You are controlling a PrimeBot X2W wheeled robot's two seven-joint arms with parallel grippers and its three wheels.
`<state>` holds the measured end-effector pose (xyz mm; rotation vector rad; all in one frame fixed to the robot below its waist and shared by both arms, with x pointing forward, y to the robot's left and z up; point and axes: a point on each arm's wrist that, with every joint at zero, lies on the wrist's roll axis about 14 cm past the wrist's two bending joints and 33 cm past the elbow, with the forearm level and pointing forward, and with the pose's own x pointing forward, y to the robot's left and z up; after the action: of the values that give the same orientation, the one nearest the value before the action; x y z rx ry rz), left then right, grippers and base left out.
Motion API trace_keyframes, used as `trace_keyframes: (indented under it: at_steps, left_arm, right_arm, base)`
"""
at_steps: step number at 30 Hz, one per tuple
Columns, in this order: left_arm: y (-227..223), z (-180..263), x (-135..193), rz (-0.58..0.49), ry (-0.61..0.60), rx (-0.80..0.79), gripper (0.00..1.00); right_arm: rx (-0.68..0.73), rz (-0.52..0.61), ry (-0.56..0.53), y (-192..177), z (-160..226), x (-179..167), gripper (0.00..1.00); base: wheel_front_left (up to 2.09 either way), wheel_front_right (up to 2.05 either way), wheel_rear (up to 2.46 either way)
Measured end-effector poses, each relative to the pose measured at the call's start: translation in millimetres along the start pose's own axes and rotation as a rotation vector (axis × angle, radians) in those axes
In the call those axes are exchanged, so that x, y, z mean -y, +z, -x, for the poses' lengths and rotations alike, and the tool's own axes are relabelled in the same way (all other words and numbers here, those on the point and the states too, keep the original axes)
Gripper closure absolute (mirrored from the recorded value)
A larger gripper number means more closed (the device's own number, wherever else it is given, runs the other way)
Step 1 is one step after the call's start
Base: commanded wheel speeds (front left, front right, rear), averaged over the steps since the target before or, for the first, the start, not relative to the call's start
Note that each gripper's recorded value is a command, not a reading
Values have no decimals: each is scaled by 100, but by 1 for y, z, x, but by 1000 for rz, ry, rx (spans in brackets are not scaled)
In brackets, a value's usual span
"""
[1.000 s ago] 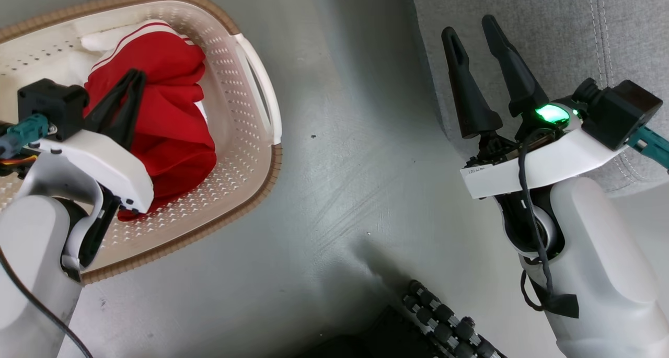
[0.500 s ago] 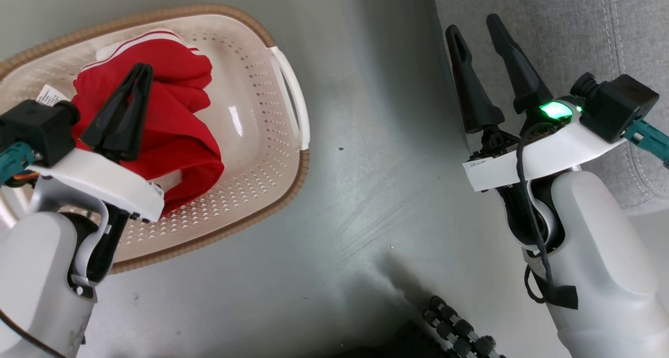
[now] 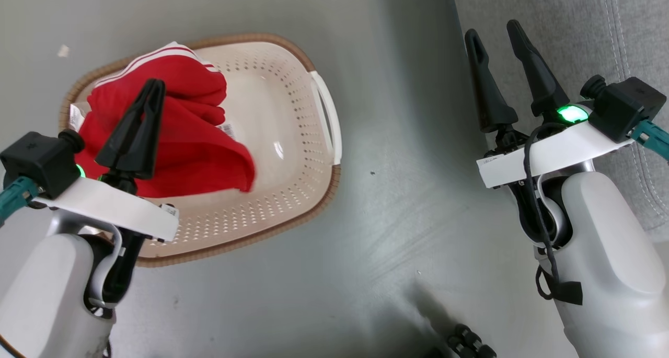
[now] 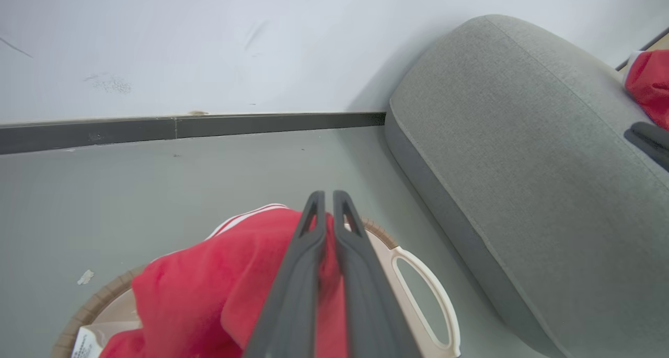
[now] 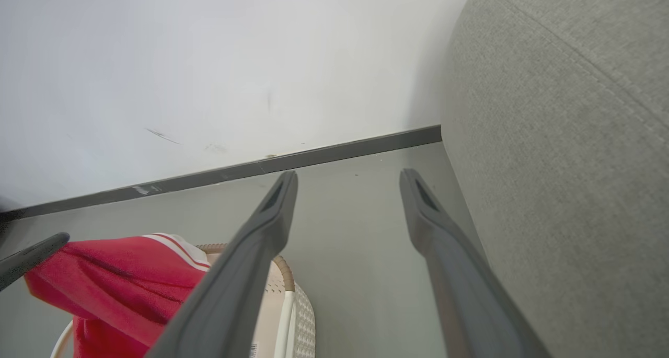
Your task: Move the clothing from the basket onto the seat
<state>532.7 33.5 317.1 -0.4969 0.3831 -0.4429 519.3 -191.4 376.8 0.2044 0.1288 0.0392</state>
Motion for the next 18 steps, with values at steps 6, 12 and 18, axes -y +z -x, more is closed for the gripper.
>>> trace_keyframes:
  at_steps: [6, 12, 18]
  left_arm:
    - [24, 12, 10, -3, -7, 57, 100]
    - [50, 29, 25, -10, -19, 119, 100]
    - [80, 48, 43, -36, -44, 183, 100]
  right_arm:
    - [21, 9, 15, 11, 1, -8, 0]
    - [9, 4, 15, 12, 14, -14, 0]
    - [18, 2, 15, 21, 25, -19, 0]
  base:
    - [0, 0, 0]
    - [0, 0, 0]
    - [0, 0, 0]
